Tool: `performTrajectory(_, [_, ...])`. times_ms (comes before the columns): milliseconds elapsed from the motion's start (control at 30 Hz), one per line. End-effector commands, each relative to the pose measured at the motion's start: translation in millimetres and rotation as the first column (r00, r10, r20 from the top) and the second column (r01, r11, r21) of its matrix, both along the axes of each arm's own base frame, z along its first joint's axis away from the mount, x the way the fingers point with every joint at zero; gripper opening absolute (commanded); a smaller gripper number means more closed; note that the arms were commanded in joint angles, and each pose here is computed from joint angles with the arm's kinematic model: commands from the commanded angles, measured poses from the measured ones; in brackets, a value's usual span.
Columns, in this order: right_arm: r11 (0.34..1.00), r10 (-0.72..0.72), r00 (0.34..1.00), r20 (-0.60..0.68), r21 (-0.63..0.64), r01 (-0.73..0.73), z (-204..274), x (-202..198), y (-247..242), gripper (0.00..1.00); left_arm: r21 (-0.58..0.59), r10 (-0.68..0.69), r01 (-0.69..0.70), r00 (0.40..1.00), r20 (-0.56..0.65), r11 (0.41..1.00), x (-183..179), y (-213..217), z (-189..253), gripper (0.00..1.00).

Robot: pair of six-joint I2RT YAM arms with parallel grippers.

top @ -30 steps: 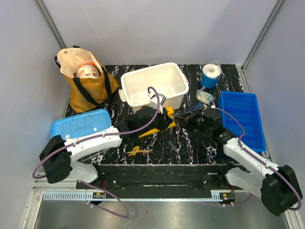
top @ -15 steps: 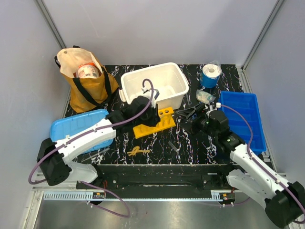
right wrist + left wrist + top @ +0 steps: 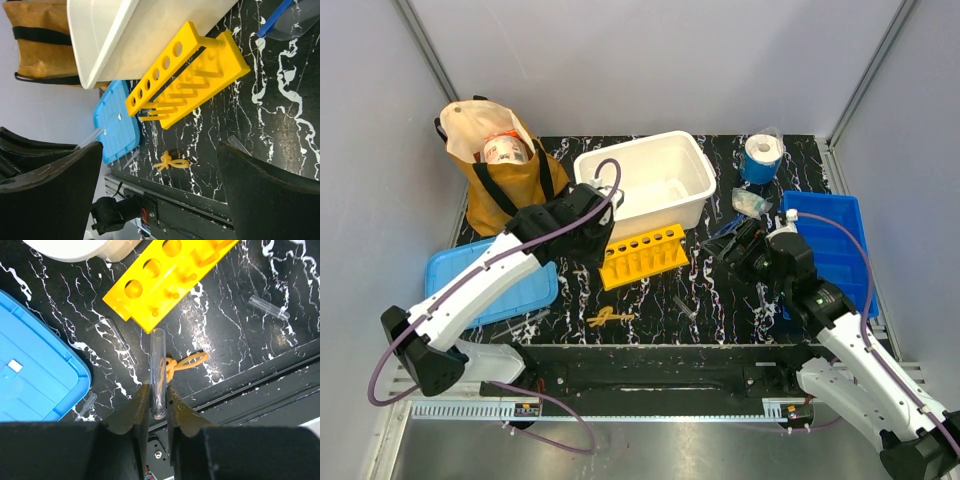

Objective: Organize the chemistry lab equipment

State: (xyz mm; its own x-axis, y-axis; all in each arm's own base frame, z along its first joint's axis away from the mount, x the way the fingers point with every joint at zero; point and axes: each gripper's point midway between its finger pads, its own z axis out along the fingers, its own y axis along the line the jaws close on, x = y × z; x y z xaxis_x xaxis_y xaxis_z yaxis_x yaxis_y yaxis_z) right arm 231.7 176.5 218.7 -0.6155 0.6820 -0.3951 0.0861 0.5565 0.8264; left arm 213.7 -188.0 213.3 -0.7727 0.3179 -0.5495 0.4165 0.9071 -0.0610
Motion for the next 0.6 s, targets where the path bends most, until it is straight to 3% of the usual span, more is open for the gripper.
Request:
performTrajectory(0, [0.997,0.031,0.999,0.032,-0.065,-0.029,3.1,1.2,-2.0,1.00,0.071,-0.062,0.068,0.995,-0.074,0.995,-7.8,4.0,-1.8,0.10])
performTrajectory(567, [0.993,0.045,0.997,0.059,-0.115,-0.038,4.6,1.3,-5.8,1.00,0.163,-0.085,0.114,0.981,-0.172,0.980,14.8,-16.5,-39.3,0.12])
